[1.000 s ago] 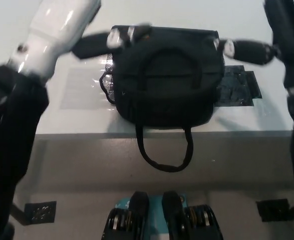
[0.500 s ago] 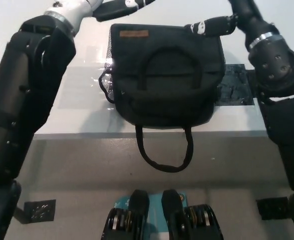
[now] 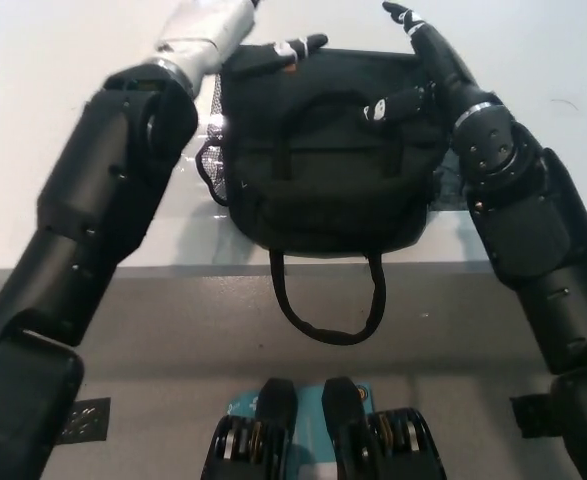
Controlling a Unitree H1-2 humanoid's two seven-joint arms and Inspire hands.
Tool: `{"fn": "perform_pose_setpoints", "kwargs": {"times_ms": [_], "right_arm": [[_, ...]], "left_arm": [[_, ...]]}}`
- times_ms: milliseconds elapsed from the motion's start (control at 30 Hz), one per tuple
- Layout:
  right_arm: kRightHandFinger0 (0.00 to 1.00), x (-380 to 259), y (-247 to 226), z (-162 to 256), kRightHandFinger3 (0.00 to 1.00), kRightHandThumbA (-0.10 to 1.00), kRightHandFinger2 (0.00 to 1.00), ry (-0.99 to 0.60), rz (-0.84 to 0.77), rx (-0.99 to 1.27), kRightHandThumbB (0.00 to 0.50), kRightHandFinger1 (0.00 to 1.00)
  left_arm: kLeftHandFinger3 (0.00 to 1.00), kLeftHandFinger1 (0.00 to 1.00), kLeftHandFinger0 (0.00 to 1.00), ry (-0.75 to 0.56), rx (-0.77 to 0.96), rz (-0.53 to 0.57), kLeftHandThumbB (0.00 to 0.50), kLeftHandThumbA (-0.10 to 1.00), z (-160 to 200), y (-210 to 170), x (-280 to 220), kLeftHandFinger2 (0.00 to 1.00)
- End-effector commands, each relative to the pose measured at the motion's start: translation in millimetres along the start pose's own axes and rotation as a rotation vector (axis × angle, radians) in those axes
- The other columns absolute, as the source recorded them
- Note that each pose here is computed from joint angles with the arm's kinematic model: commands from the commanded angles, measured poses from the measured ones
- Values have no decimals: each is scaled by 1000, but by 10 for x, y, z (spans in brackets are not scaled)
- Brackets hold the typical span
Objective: A soft travel bag is kept infront of the robot in the middle of the desk and the robot uses both its hands to press it to reduce its size
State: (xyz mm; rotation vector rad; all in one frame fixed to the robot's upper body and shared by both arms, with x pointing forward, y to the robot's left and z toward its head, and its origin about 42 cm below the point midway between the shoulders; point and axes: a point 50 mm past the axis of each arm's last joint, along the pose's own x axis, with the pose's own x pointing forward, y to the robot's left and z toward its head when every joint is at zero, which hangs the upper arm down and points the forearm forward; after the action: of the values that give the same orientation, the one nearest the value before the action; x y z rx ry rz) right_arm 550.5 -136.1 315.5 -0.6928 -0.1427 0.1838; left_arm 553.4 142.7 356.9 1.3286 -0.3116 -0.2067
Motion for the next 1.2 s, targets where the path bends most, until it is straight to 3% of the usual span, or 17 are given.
{"fn": "perform_pose_setpoints", "kwargs": {"times_ms": [0, 100, 133, 333, 367, 400, 567, 700, 833, 867, 900, 933, 1000, 1067, 1133, 1167], "right_arm": [[1000, 123, -154, 421, 1000, 1000, 1000, -133, -68, -4, 239, 1000], [1000, 141, -107, 371, 1000, 1000, 1000, -112, -62, 35, 253, 1000], [1000, 134, -93, 341, 1000, 1000, 1000, -104, -58, 38, 230, 1000], [1000, 128, -23, 301, 1000, 1000, 1000, -112, -43, 70, 184, 1000], [1000, 130, -23, 301, 1000, 1000, 1000, -112, -43, 70, 185, 1000], [1000, 128, -22, 294, 1000, 1000, 1000, -108, -44, 57, 220, 1000], [1000, 137, -17, 291, 1000, 1000, 1000, -111, -45, 22, 204, 1000], [1000, 121, 110, 170, 1000, 1000, 1000, -77, -11, 12, 296, 1000], [1000, 110, 243, 65, 1000, 1000, 1000, -53, 8, 16, 219, 1000], [1000, 113, 303, 32, 1000, 1000, 1000, -44, 24, 29, 144, 1000], [1000, 104, 345, -18, 1000, 1000, 1000, -29, 35, 38, 153, 1000], [1000, 66, 435, -109, 1000, 1000, 1000, -9, 53, 27, 101, 1000], [1000, 11, 583, -244, 1000, 1000, 1000, 16, 78, 26, 116, 1000], [1000, -17, 738, -338, 1000, 1000, 1000, 46, 98, 42, 150, 1000], [1000, -77, 924, -473, 1000, 1000, 1000, 93, 127, 54, 148, 1000], [1000, -110, 1019, -542, 1000, 1000, 1000, 111, 140, 54, 119, 1000]], "left_arm": [[1000, 1000, 1000, -22, -4, 122, 153, 1000, 211, 340, 142, 1000], [1000, 1000, 1000, -2, -24, 120, 196, 1000, 230, 253, 175, 1000], [1000, 1000, 1000, 7, -51, 116, 245, 1000, 243, 189, 184, 1000], [1000, 1000, 1000, 20, -92, 138, 320, 1000, 206, -3, 197, 1000], [1000, 1000, 1000, 20, -91, 139, 322, 1000, 204, -9, 199, 1000], [1000, 1000, 1000, 22, -96, 135, 323, 1000, 198, -14, 207, 1000], [1000, 1000, 1000, 34, -101, 155, 332, 1000, 166, -64, 222, 1000], [1000, 1000, 1000, 59, -90, 129, 298, 1000, 121, -263, 185, 1000], [1000, 1000, 1000, 62, -88, 95, 276, 1000, 49, -422, 146, 1000], [1000, 1000, 1000, 71, -86, 81, 298, 1000, 0, -487, 129, 1000], [1000, 1000, 1000, 78, -76, 70, 303, 1000, -17, -557, 115, 1000], [1000, 1000, 1000, 86, -73, 54, 300, 1000, -36, -712, 61, 1000], [1000, 1000, 1000, 100, -102, 18, 263, 1000, -61, -943, -23, 1000], [1000, 1000, 1000, 118, -131, -4, 272, 1000, -119, -1108, -90, 1000], [1000, 1000, 1000, 141, -138, -41, 276, 1000, -163, -1313, -177, 1000], [1000, 1000, 1000, 152, -131, -65, 278, 1000, -194, -1415, -218, 1000]]}}
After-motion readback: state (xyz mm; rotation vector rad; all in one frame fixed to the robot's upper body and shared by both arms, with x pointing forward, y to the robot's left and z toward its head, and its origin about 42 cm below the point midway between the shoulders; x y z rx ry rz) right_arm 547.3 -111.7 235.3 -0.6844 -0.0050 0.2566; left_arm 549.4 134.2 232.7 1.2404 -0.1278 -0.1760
